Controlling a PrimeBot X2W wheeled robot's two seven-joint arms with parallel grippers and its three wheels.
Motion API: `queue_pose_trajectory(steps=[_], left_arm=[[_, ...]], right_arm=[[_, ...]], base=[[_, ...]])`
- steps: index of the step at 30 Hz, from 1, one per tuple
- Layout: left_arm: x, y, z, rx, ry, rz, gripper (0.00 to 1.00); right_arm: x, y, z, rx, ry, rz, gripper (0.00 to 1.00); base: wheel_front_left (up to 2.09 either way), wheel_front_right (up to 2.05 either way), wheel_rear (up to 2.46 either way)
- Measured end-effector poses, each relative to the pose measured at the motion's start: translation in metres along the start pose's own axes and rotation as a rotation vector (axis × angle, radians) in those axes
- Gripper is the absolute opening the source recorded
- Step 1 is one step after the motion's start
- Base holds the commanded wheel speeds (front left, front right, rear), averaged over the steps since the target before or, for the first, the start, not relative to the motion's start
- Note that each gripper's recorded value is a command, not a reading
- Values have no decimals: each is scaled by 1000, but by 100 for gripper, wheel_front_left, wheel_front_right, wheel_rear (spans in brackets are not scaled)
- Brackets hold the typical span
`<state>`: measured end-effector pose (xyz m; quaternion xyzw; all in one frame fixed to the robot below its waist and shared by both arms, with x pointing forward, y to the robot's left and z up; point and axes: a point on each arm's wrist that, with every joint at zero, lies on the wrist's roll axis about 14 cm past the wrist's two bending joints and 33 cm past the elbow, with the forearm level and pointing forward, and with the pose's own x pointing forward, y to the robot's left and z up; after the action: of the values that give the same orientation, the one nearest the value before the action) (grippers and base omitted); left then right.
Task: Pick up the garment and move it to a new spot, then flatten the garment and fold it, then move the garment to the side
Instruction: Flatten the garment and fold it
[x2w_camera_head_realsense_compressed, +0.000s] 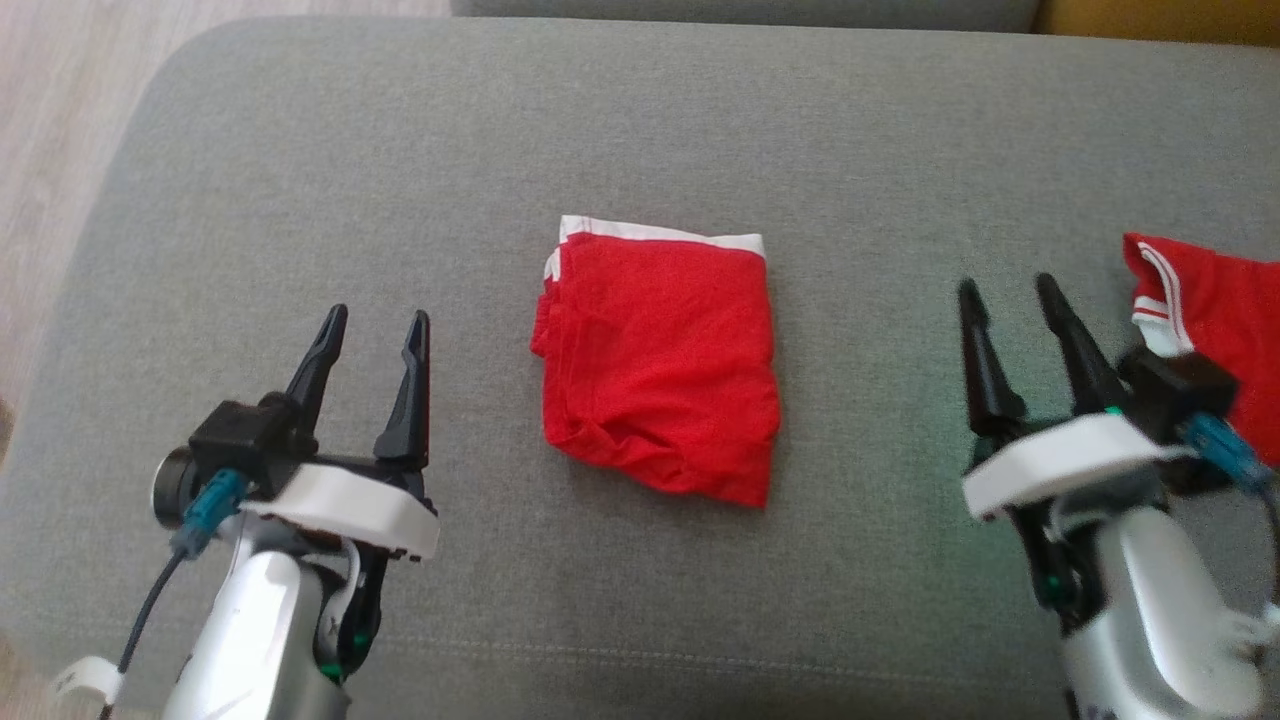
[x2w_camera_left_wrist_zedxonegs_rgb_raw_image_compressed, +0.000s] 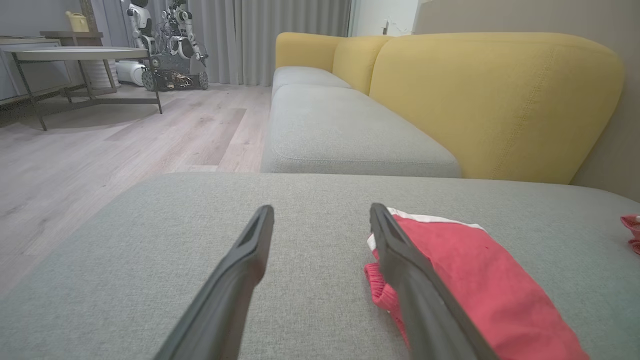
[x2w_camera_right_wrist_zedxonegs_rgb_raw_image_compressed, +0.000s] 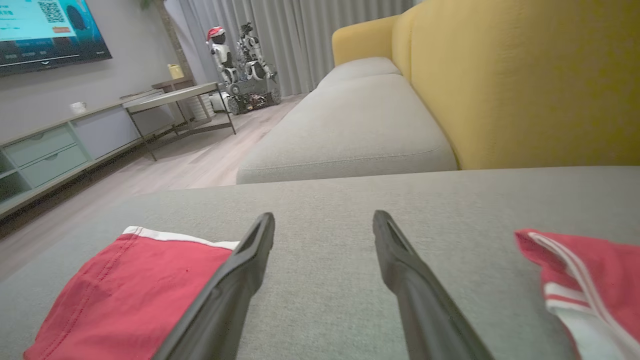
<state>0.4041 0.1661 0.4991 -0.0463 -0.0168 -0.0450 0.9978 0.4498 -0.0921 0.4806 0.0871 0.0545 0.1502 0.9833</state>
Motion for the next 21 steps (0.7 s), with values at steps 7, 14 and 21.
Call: queue_pose_trajectory(steps=[7, 14, 21], left_arm=[[-6, -3, 3, 13, 6, -22, 100], [-26, -2, 4, 38, 19, -19, 100], [-52, -2, -1, 43, 54, -13, 100]], right_arm=[[-36, -25, 16, -29, -15, -94, 100], [-68, -25, 20, -61, 6, -120, 100], [-92, -27, 28, -76, 6, -145, 100]], base=[[0, 0, 0], [0, 0, 0], [0, 0, 0]])
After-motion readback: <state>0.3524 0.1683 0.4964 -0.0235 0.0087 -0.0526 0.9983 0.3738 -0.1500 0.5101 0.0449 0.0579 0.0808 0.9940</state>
